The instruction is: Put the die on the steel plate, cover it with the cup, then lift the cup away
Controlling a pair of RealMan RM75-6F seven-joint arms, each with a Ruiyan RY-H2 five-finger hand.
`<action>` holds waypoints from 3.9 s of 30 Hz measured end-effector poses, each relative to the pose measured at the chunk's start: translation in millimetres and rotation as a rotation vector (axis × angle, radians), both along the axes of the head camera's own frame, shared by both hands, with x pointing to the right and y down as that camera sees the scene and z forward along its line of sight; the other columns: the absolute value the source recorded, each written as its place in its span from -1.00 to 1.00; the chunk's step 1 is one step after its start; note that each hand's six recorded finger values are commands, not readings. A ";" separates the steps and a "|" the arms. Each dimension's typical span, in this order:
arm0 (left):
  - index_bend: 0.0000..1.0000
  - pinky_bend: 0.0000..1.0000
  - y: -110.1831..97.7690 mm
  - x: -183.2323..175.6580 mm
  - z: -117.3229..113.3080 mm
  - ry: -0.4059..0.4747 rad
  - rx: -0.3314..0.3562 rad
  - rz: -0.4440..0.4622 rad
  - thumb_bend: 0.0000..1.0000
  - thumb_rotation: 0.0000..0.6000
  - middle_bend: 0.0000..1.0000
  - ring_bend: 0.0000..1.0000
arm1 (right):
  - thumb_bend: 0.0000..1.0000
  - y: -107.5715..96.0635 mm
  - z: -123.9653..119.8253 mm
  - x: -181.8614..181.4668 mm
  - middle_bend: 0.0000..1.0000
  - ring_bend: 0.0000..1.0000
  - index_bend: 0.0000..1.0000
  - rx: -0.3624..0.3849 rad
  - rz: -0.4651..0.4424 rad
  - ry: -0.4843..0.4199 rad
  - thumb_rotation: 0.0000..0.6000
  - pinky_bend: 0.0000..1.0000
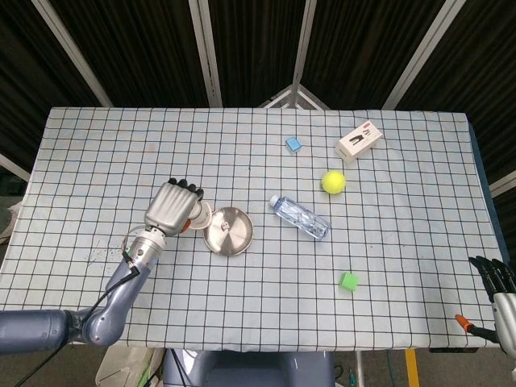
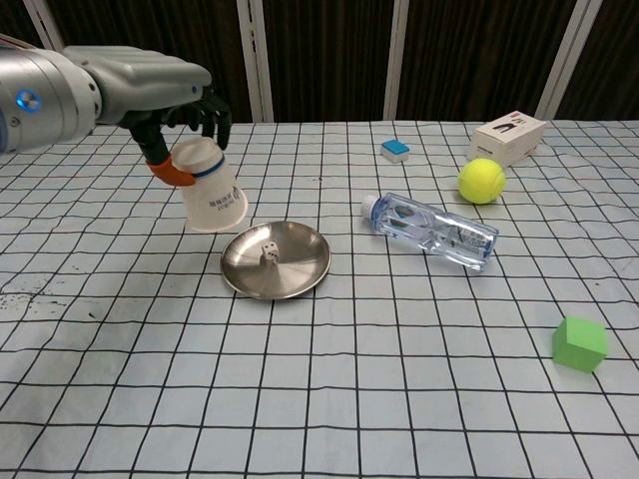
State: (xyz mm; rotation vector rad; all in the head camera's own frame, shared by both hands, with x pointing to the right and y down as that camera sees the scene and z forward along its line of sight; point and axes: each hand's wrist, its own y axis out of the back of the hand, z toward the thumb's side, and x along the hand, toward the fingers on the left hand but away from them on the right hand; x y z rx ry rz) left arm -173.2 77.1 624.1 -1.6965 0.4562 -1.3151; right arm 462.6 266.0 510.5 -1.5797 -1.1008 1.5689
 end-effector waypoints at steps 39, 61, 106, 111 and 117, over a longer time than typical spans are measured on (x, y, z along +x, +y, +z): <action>-0.05 -0.41 23.4 54.5 62.8 0.067 -0.011 0.058 0.01 1.00 -0.17 -0.42 | -0.74 -0.6 -1.9 5.2 -0.73 -0.81 -0.76 0.010 0.008 -0.005 1.00 -0.94; -0.04 -0.42 41.4 74.7 51.1 0.171 -0.204 0.002 0.01 1.00 -0.16 -0.42 | -0.74 -0.3 -4.0 4.2 -0.73 -0.81 -0.76 0.016 0.005 -0.007 1.00 -0.94; -0.02 -0.42 23.4 59.5 60.5 0.057 0.047 0.111 0.02 1.00 -0.15 -0.42 | -0.74 0.0 0.8 2.8 -0.73 -0.81 -0.76 0.001 0.001 -0.011 1.00 -0.94; -0.02 -0.42 27.3 63.8 59.2 0.122 0.008 0.101 0.02 1.00 -0.15 -0.42 | -0.74 0.3 0.7 1.8 -0.73 -0.81 -0.76 0.001 -0.003 -0.012 1.00 -0.94; -0.02 -0.42 28.4 68.6 54.1 0.186 -0.015 0.094 0.02 1.00 -0.15 -0.42 | -0.74 0.0 -0.2 1.7 -0.73 -0.81 -0.76 0.004 -0.001 -0.013 1.00 -0.94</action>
